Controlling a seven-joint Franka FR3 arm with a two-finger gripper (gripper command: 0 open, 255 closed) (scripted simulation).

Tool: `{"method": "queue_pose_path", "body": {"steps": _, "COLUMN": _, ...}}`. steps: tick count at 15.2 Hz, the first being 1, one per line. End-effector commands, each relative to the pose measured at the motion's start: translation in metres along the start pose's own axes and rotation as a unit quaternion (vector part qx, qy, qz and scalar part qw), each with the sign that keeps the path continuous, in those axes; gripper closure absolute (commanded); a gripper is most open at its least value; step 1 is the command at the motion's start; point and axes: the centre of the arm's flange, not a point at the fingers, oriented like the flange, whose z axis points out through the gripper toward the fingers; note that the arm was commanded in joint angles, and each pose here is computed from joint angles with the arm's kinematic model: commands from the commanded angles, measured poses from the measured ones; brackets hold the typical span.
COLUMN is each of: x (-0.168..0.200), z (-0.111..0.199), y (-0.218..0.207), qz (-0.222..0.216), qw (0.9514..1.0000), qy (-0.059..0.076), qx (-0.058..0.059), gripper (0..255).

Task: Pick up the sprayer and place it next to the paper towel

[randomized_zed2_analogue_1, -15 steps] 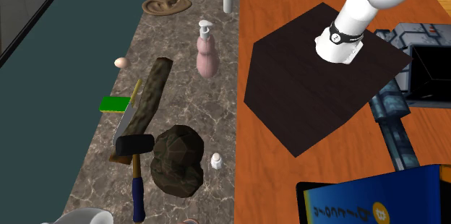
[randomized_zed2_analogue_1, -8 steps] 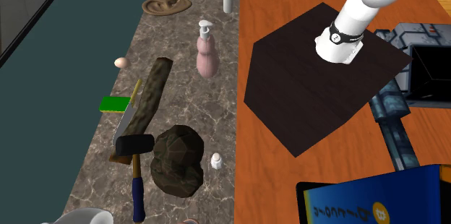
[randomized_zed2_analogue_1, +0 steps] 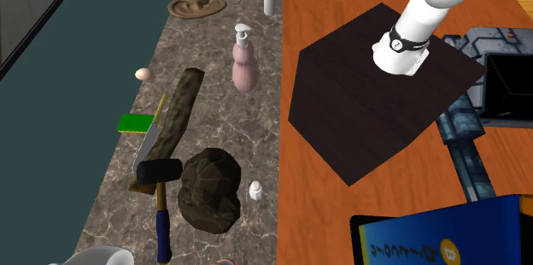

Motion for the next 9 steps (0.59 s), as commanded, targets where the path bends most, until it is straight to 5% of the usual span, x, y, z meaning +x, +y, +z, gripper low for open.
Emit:
{"method": "queue_pose_path", "body": {"steps": 1, "x": -0.001, "z": 0.01, "y": 0.0, "qz": 0.0, "qw": 1.0, "qy": 0.0, "qx": 0.0, "gripper": 255}}
{"method": "queue_pose_path", "body": {"steps": 9, "x": -0.003, "z": 0.052, "y": 0.0, "qz": 0.0, "qw": 1.0, "qy": 0.0, "qx": 0.0, "gripper": 255}}
